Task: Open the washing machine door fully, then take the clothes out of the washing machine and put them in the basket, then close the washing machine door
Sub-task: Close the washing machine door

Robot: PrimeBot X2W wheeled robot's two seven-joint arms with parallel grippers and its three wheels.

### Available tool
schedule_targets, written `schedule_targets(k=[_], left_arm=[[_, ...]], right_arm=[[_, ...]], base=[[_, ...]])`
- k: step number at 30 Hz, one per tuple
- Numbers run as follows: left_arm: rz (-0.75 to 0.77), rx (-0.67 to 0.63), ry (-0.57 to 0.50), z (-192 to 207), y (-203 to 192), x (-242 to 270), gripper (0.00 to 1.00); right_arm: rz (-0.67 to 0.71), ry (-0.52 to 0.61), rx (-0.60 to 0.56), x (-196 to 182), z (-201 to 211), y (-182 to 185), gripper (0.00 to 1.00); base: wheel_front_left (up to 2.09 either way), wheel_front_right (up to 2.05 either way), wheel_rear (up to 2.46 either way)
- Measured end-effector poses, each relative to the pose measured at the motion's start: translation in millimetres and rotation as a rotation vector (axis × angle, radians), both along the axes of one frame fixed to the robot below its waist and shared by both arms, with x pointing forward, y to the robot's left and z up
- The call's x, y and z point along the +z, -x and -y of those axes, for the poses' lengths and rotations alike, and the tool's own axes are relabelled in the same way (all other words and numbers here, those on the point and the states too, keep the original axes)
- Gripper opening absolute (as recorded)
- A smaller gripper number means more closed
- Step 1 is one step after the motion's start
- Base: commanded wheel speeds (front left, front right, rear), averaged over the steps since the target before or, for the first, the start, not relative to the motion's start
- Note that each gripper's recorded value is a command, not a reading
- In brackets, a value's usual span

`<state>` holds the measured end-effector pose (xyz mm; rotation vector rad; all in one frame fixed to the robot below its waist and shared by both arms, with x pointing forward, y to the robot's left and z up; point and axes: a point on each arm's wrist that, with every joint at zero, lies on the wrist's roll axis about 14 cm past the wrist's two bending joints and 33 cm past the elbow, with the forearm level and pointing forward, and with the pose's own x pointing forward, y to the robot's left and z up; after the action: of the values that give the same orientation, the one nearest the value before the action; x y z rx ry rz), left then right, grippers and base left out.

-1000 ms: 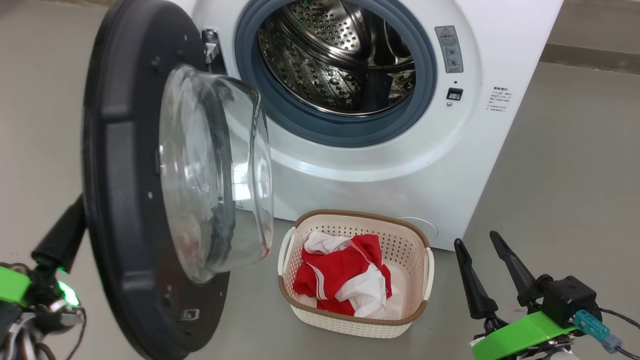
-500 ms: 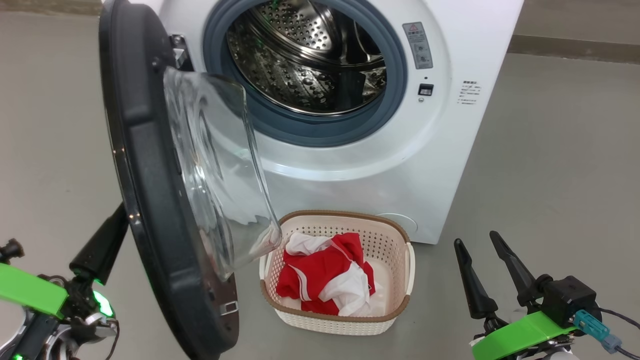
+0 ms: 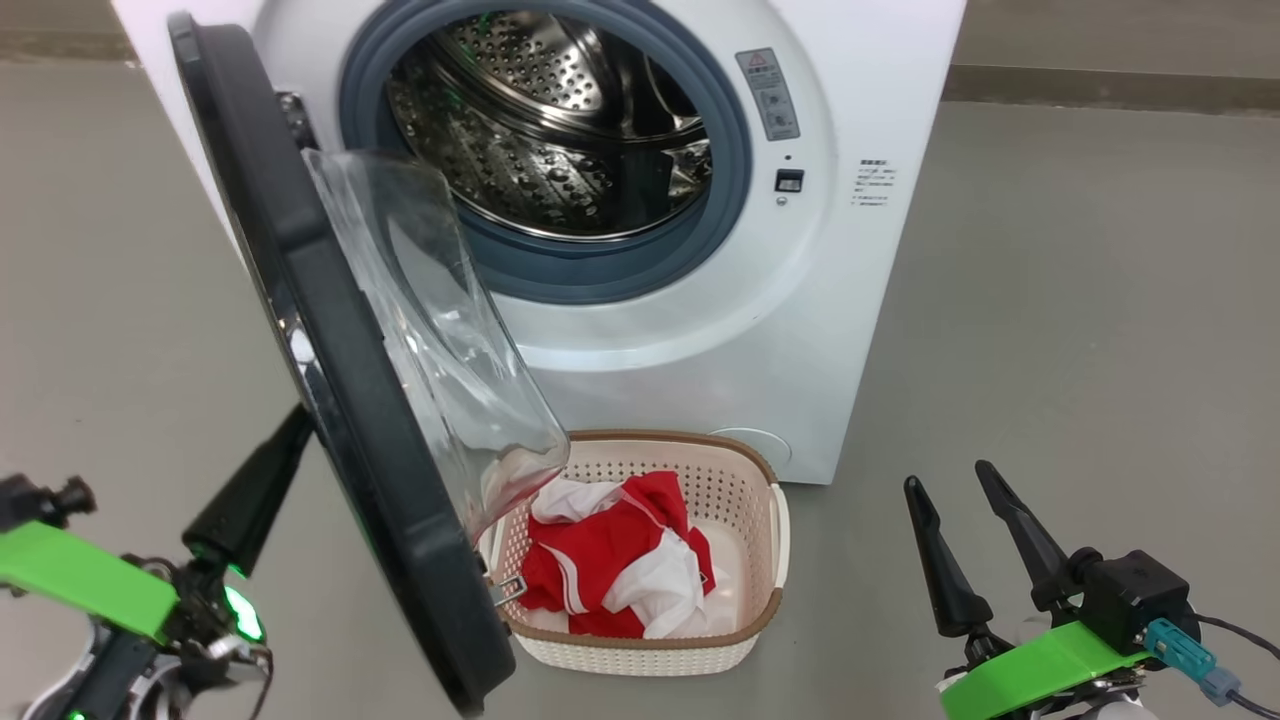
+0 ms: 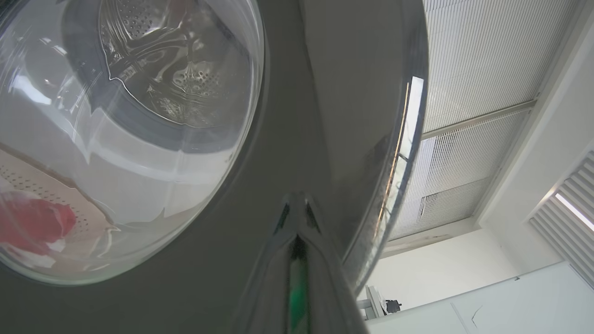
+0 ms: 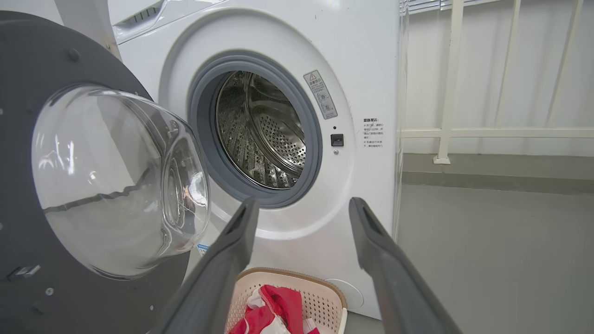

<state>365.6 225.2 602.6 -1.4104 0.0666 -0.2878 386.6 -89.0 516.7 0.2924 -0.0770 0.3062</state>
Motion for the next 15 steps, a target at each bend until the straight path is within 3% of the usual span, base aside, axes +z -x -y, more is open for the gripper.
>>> schedule_targets(k=[9, 10, 11, 12, 15], left_arm=[[-0.017, -0.017, 0.006, 10.0, -1.1, -9.1, 0.0], [-0.016, -0.008, 0.008, 8.2, -1.3, -9.1, 0.08], [-0.015, 0.003, 0.01, 6.0, -1.3, -9.0, 0.47], [-0.015, 0.015, 0.007, 3.7, -1.3, -9.2, 1.0], [-0.013, 0.058, -0.044, -5.4, 0.8, -11.3, 1.0]], right_arm=[[0.009, 0.0, -0.032, 2.9, 11.2, 3.7, 1.0], [0.01, 0.0, -0.032, 3.2, 11.5, 3.9, 1.0], [0.011, 0.0, -0.033, 3.6, 11.7, 4.1, 1.0], [0.012, 0.0, -0.033, 3.9, 11.7, 4.2, 1.0], [0.014, 0.0, -0.031, 4.6, 10.8, 4.1, 1.0]], base=[[0.0, 0.0, 0.0], [0.0, 0.0, 0.0], [0.0, 0.0, 0.0], [0.0, 0.0, 0.0], [0.0, 0.0, 0.0]])
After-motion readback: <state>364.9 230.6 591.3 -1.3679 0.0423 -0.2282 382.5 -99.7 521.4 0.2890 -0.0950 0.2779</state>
